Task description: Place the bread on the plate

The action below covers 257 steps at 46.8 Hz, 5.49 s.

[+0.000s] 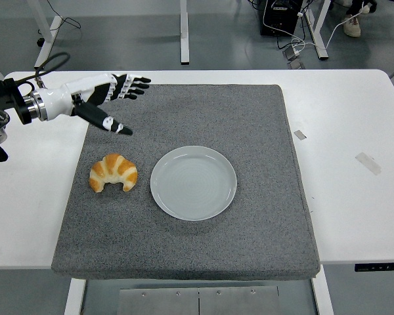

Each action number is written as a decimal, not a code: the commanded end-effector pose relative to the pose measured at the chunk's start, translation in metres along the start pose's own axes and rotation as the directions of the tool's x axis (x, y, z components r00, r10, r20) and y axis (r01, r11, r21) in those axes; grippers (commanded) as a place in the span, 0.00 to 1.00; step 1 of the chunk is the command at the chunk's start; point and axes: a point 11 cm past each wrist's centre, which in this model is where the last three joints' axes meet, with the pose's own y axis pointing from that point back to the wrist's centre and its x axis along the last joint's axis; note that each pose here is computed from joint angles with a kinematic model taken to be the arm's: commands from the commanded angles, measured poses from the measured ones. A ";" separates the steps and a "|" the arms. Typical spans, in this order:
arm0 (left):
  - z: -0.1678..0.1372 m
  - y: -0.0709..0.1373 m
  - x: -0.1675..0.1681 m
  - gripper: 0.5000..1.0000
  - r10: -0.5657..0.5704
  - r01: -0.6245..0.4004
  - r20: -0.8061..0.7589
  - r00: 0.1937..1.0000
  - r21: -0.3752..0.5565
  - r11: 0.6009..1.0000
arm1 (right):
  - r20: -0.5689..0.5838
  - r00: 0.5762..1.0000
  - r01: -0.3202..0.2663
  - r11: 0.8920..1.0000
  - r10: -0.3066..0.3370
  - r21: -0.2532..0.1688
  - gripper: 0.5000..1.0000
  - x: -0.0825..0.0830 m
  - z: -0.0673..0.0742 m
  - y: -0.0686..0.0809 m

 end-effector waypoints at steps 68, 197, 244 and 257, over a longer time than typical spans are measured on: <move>-0.019 0.000 -0.033 0.91 -0.339 0.243 0.427 0.838 0.265 0.933 | -0.002 1.000 -0.003 1.000 0.003 0.009 1.00 0.001 -0.005 -0.001; 0.186 -0.042 0.063 0.16 -0.055 0.114 0.500 0.864 -0.089 0.989 | -0.005 1.000 0.007 1.000 -0.007 0.009 1.00 -0.002 -0.005 -0.001; 0.106 -0.127 -0.084 0.17 -0.337 0.388 0.549 0.765 0.026 0.921 | 0.000 1.000 0.003 1.000 -0.003 0.010 1.00 -0.001 -0.006 -0.001; 0.078 -0.121 -0.098 0.18 -0.352 0.389 0.522 0.777 0.043 0.920 | 0.000 1.000 0.003 1.000 -0.003 0.008 1.00 -0.001 -0.005 -0.001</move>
